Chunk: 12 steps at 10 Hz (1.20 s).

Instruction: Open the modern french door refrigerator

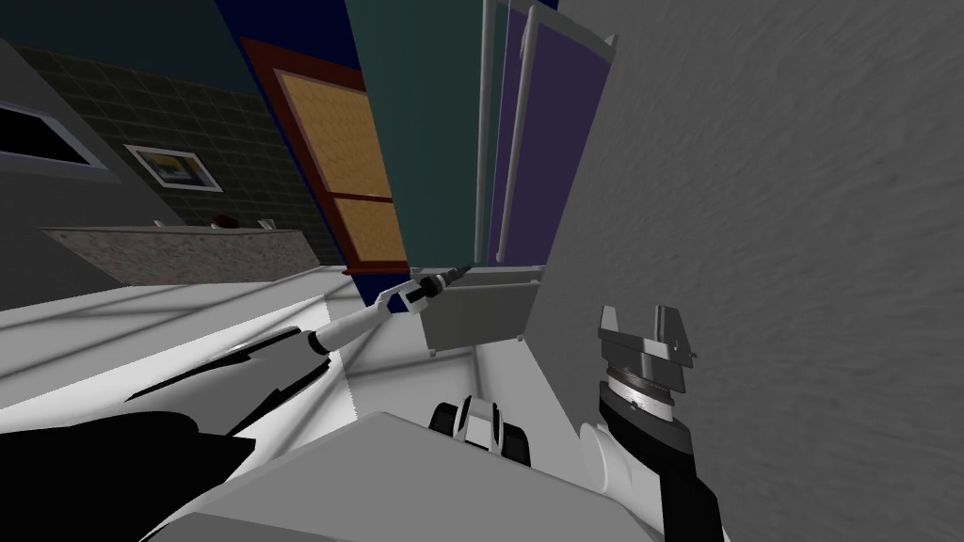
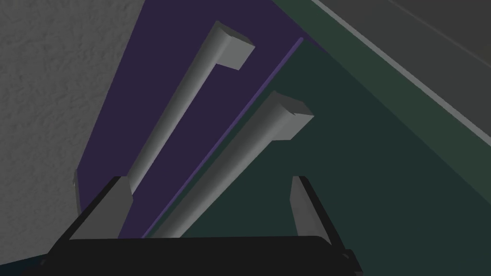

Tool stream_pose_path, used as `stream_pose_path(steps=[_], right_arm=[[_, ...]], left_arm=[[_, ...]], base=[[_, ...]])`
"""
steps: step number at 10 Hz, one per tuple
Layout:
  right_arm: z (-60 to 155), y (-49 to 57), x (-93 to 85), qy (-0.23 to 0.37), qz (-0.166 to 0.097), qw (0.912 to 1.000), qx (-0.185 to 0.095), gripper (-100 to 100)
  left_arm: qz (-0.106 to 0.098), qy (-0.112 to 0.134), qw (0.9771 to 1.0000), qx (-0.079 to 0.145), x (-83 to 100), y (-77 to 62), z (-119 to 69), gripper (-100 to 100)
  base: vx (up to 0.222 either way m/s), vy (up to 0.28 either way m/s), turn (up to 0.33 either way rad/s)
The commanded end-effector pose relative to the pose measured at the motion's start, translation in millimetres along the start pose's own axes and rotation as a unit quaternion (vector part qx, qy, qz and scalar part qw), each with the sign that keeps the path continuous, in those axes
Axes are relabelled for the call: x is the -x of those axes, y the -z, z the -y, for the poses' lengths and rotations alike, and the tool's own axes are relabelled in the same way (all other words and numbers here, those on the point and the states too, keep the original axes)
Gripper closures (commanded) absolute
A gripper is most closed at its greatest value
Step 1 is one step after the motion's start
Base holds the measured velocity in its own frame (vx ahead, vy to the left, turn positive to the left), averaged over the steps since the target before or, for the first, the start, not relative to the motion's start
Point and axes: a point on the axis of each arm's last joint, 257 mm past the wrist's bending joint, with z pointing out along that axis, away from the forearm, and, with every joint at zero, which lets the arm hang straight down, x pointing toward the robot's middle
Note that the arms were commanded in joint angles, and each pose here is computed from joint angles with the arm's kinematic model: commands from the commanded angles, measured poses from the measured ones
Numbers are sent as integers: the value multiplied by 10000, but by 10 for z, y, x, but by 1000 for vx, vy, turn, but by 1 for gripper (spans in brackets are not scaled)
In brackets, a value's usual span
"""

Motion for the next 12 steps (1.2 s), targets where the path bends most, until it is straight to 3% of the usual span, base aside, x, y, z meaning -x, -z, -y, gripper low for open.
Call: stream_pose_path(steps=[1, 7, 12], right_arm=[[0, 0, 0, 0, 0, 10000, 0, 0], [0, 0, 0, 0, 0, 10000, 0, 0], [0, 0, 0, 0, 0, 10000, 0, 0]], left_arm=[[8, -159, 9999, 59, 193, 0, 30, -100], [58, -492, 9985, 218, 615, 17, 102, -100], [143, -795, 9959, 398, 1019, 62, 186, -100]], base=[[100, -42, -21], [85, -19, -23], [90, -33, -25]])
